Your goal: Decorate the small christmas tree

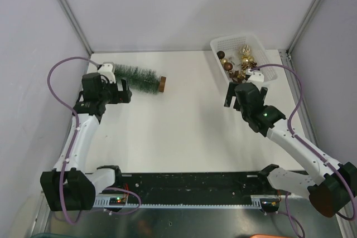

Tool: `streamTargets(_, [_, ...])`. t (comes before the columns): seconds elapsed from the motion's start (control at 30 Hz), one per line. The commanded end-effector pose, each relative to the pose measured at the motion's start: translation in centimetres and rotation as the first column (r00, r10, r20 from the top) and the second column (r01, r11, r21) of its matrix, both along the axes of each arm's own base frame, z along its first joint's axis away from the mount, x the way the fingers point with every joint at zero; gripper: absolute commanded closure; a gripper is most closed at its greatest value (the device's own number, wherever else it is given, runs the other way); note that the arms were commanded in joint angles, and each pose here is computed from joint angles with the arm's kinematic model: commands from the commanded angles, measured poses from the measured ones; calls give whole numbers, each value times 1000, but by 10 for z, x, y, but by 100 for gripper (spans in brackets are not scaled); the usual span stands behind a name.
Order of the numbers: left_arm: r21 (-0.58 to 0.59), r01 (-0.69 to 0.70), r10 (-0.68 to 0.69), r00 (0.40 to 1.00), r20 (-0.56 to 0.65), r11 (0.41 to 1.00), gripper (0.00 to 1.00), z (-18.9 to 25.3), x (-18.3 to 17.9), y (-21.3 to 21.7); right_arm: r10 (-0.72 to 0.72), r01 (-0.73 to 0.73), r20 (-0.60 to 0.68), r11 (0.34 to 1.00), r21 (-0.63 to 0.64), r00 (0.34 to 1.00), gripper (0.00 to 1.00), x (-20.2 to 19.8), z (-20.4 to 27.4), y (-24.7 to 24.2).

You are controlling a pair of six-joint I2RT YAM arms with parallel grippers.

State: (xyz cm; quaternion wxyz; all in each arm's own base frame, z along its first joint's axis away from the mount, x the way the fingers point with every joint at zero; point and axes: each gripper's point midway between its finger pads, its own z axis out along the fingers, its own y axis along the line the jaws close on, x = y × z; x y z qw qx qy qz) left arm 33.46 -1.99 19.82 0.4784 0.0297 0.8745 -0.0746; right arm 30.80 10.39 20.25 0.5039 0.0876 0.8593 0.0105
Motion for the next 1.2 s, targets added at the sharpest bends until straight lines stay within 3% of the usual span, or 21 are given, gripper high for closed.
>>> streamTargets(0.0, [-53, -90, 90, 996, 1, 995, 1, 14, 13, 6, -22, 23, 26, 1000, -19, 999, 1, 2, 13, 0])
streamTargets(0.2, [-220, -56, 62, 998, 20, 974, 0, 40, 39, -17, 8, -8, 43, 1000, -19, 999, 1, -2, 16, 13])
streamTargets(0.33, [-285, -123, 133, 991, 15, 951, 0, 53, 68, -19, 27, -26, 55, 1000, -15, 998, 1, -8, 20, 20])
streamTargets(0.57, [-238, -263, 254, 965, -68, 935, 0, 22, 112, -15, 47, -46, 68, 999, -21, 997, 1, -15, 22, 29])
streamTargets(0.93, [-173, -171, 143, 976, -164, 970, 0, -23, 150, -82, 75, -73, 75, 997, -34, 994, 1, -16, 17, 31])
streamTargets(1.17, [-171, -186, 149, 967, -208, 968, 0, -39, 172, -89, 87, -84, 77, 995, -47, 993, 1, -16, 14, 31])
